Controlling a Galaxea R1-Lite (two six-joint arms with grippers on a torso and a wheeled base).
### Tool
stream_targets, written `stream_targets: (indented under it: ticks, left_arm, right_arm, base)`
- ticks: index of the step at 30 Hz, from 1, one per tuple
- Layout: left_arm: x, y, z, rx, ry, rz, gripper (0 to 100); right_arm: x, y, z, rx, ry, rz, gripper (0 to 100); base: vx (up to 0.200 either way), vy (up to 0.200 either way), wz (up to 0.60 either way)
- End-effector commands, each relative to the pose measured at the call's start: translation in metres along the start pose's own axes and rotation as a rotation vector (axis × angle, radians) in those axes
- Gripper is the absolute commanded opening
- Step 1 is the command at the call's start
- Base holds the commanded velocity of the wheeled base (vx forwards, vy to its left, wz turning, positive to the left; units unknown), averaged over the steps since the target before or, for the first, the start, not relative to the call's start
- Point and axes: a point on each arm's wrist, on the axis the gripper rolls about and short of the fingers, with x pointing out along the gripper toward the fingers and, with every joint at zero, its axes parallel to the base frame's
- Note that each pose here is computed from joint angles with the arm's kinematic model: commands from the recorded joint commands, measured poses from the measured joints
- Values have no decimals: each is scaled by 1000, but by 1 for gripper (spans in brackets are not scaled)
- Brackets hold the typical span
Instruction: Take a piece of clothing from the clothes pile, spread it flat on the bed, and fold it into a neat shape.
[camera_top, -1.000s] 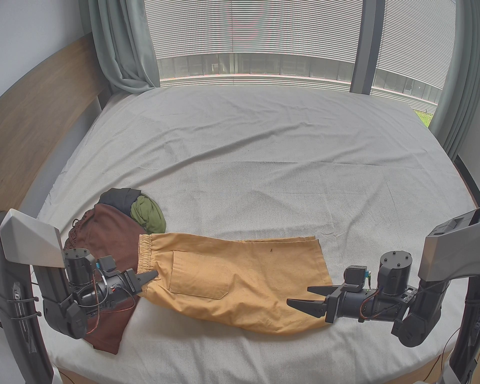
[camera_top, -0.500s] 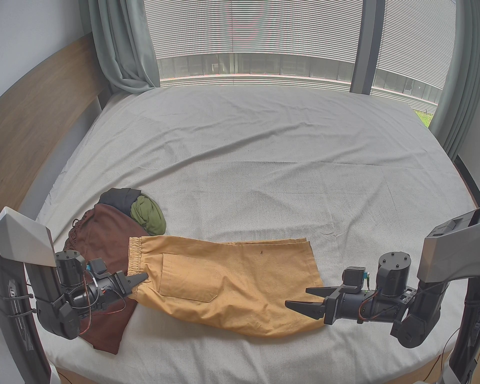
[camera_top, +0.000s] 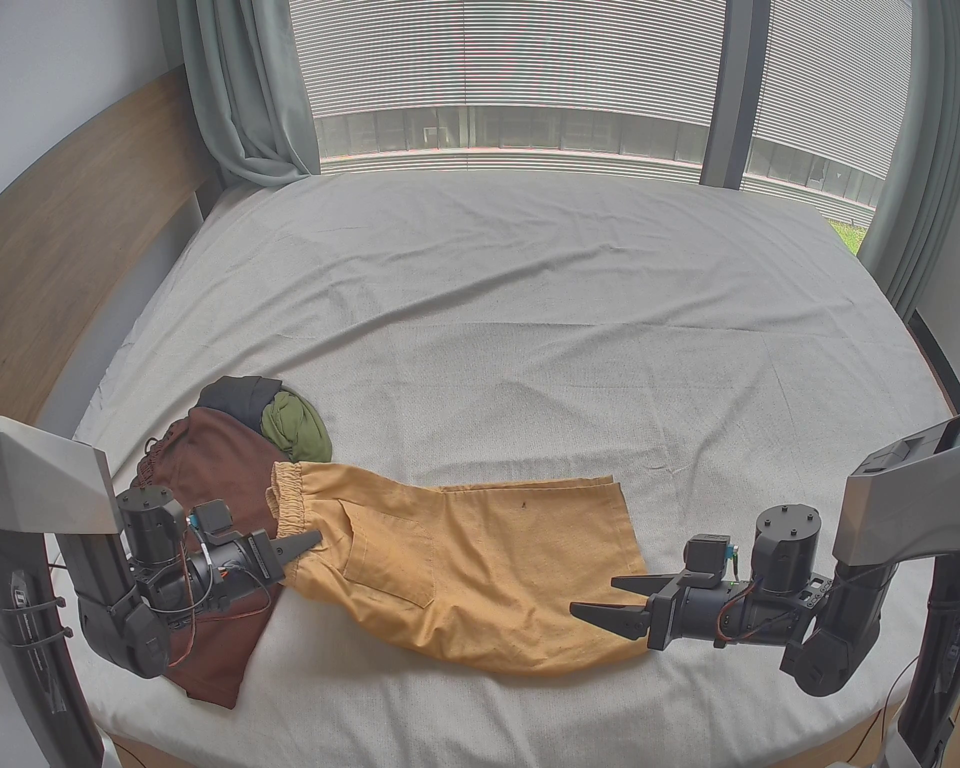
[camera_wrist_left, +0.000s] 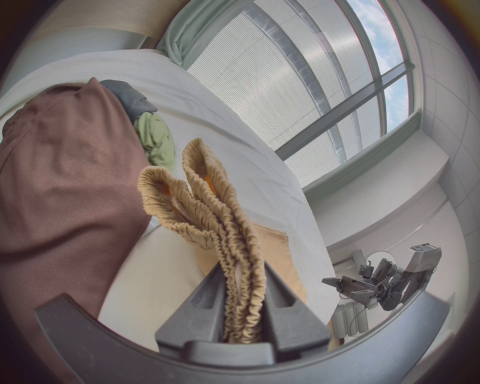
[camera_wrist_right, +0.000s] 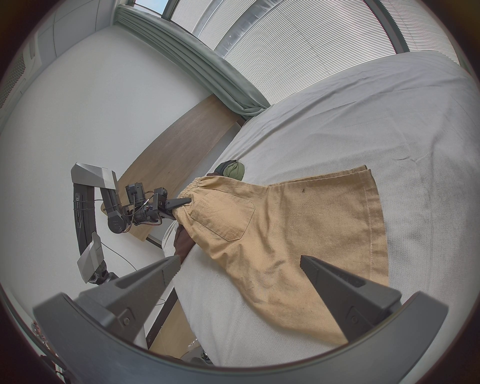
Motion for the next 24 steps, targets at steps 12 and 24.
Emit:
stream_targets:
  ticks: [12,24]
  left_arm:
    - [15,-31,0,51,-10,-78,0]
    - [32,-53,-5,58,9,-156,0]
  right_arm:
    - [-2,0,2,-2,-7,0,100]
    - [-3,-1,3,-4,-14,-3,100]
  base:
    - [0,0,0]
    - [0,0,0]
